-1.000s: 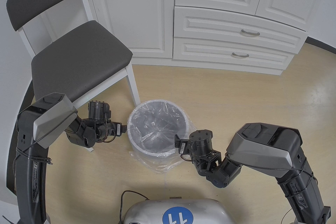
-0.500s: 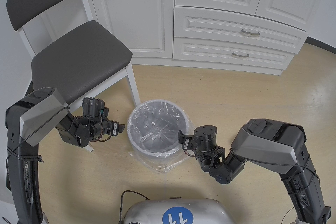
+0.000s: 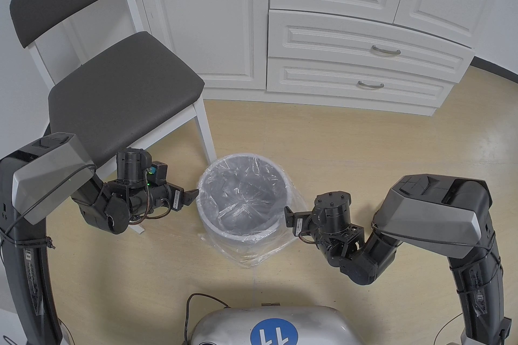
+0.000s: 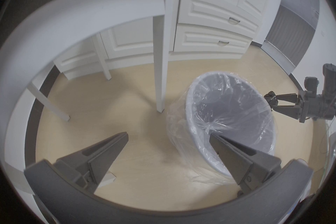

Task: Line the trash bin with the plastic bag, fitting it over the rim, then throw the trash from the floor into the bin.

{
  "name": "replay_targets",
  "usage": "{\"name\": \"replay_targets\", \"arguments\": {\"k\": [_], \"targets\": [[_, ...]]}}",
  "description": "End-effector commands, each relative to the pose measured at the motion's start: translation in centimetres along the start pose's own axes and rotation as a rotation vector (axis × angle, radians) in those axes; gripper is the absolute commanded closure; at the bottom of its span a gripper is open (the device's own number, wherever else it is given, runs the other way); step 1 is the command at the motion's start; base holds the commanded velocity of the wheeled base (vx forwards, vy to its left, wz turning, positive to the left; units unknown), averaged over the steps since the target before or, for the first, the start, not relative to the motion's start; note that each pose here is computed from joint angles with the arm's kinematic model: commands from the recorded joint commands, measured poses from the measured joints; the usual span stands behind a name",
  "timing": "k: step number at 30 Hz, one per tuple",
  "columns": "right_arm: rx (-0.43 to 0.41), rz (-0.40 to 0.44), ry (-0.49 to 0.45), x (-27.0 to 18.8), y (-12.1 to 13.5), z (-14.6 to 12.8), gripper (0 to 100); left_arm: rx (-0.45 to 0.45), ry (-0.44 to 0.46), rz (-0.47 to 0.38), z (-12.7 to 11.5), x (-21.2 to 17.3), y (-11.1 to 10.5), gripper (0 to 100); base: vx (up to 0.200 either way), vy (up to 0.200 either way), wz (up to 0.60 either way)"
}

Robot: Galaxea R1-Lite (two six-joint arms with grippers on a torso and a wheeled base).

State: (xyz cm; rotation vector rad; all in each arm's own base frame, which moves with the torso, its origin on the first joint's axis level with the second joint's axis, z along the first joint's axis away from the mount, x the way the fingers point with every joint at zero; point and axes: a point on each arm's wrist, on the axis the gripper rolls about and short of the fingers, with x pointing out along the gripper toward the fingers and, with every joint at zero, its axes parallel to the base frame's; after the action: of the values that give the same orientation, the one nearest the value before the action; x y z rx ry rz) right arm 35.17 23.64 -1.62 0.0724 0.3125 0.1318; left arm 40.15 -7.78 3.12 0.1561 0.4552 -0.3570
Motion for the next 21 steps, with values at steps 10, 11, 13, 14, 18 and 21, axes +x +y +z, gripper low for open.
{"name": "replay_targets", "arguments": {"k": [10,11,13,14,18,21], "targets": [[-0.103,-0.027,-0.012,-2.8,-2.5,2.9,0,0.041,-0.064,-0.071,1.1,-3.1,-1.1,0,0.0,0.0,0.0],[-0.125,-0.028,-0.01,-3.2,-2.7,3.1,0,0.045,-0.071,-0.092,1.3,-3.5,-1.3,0,0.0,0.0,0.0],[-0.159,-0.027,-0.015,-4.2,-2.9,3.6,0,0.049,-0.081,-0.126,1.6,-4.4,-1.7,0,0.0,0.0,0.0],[-0.17,-0.023,-0.023,-4.7,-3.0,3.8,0,0.049,-0.086,-0.139,1.7,-4.7,-1.8,0,0.0,0.0,0.0],[-0.23,-0.018,-0.055,-6.4,-3.5,4.4,0,0.06,-0.105,-0.171,2.3,-5.9,-2.3,0,0.0,0.0,0.0],[-0.282,-0.019,-0.084,-7.9,-3.9,4.9,0,0.069,-0.119,-0.185,2.8,-7.0,-3.0,0,0.0,0.0,0.0]]}}
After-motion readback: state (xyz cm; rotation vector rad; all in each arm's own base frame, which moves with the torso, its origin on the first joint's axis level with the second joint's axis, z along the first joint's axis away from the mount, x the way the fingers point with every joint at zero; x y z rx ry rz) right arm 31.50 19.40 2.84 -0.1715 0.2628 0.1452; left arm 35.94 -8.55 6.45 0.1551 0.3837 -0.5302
